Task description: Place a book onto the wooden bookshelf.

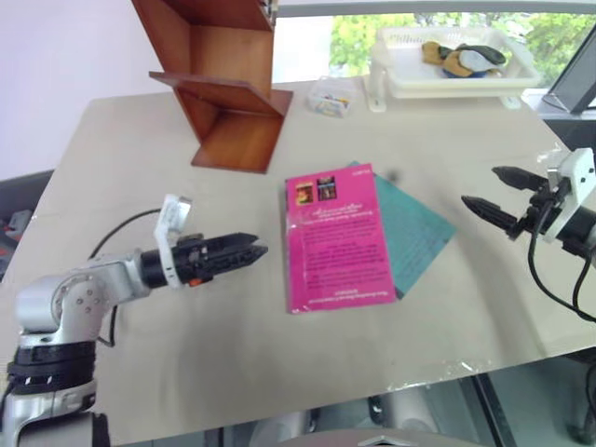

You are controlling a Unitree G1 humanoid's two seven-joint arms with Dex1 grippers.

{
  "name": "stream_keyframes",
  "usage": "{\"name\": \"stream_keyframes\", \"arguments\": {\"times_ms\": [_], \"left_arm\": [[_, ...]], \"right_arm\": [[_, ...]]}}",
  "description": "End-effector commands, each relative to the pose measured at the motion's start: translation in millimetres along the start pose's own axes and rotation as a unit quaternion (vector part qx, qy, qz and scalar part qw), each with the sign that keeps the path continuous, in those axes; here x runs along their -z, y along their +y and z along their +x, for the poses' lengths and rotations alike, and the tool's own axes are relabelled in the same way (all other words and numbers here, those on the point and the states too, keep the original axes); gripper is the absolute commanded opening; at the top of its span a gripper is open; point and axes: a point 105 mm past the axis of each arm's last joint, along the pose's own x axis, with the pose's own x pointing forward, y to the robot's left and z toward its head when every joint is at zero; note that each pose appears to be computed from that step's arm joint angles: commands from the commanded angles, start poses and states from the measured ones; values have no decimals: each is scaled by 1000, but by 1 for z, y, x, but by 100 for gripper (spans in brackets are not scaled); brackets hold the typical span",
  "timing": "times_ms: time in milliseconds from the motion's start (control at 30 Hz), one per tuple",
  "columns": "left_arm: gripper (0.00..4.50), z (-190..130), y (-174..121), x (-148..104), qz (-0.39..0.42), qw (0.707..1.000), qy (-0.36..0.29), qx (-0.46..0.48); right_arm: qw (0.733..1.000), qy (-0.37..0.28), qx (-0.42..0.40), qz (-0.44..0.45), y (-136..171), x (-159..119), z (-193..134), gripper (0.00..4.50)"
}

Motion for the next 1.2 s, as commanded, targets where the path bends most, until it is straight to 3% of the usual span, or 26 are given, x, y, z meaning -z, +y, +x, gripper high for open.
{"name": "stream_keyframes", "arguments": {"times_ms": [33, 200, 400, 733, 800, 900, 1033, 1200], "left_arm": [[446, 13, 16, 5, -46, 999, 7, -15], [446, 30, 36, 16, -118, 993, 9, -19], [446, 59, 29, 32, -211, 976, 19, 46], [446, 78, 26, 47, -290, 950, 36, 112], [375, 80, 21, 43, -304, 942, 26, 139], [214, 80, 17, 40, -311, 937, 16, 160], [36, 76, 13, 37, -317, 932, 8, 175], [20, 71, 7, 21, -292, 938, -8, 184]], "right_arm": [[996, -33, -80, -15, 35, -30, -11, 450], [993, -19, -117, -18, 58, -38, -22, 450], [993, -22, -109, -24, 63, -44, -25, 450], [988, -31, -149, 1, 82, -50, -37, 450], [989, -28, -144, -1, 80, -50, -38, 450], [989, -26, -143, -1, 81, -49, -38, 450], [990, -26, -141, 0, 80, -48, -38, 450], [990, -25, -139, -2, 77, -47, -37, 450]]}}
